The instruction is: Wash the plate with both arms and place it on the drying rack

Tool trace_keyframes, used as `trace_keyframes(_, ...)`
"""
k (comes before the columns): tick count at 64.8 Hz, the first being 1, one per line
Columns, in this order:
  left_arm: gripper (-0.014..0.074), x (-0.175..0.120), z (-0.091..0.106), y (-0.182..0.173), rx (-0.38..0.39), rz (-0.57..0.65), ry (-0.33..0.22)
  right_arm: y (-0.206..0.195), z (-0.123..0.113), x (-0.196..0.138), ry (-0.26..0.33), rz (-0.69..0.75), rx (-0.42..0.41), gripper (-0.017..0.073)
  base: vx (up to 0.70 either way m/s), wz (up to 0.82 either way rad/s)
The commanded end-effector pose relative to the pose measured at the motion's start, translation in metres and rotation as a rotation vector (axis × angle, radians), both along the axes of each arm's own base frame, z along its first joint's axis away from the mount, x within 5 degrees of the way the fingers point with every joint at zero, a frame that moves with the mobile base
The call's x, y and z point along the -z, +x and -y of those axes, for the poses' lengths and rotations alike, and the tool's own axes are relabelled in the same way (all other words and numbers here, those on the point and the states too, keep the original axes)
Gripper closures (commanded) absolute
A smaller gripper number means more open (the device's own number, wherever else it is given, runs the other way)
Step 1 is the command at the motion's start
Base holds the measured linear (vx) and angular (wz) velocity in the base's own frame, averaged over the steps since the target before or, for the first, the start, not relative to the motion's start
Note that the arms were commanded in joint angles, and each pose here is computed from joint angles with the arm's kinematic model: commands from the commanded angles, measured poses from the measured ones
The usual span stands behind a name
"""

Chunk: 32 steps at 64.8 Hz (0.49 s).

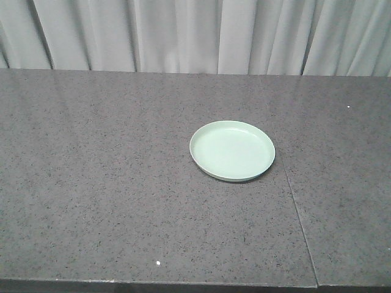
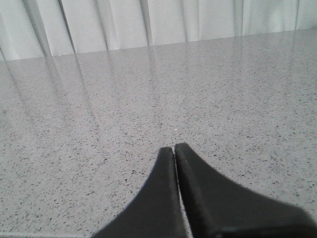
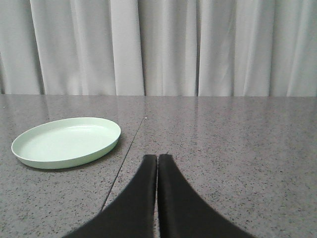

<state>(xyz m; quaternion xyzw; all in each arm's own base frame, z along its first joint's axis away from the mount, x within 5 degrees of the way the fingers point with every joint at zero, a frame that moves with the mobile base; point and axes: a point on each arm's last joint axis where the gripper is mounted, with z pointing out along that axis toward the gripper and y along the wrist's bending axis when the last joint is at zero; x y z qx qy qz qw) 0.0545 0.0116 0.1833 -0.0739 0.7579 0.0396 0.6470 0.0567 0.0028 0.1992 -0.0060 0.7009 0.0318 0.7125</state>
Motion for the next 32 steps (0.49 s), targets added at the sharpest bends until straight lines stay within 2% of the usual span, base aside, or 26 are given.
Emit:
trace_keyframes(1,0.06,-0.0155,0.0019,-0.0011,0.02,0.102,0.007,-0.0006,-0.0005,-0.0066,0.001,0.078,-0.003,0.0561,0.0,0.0)
trace_keyframes(32,0.06,-0.0155,0.0019,-0.0011,0.02,0.102,0.007,-0.0008,-0.0006,-0.0079,0.005,0.092,-0.005,0.0561,0.0,0.0)
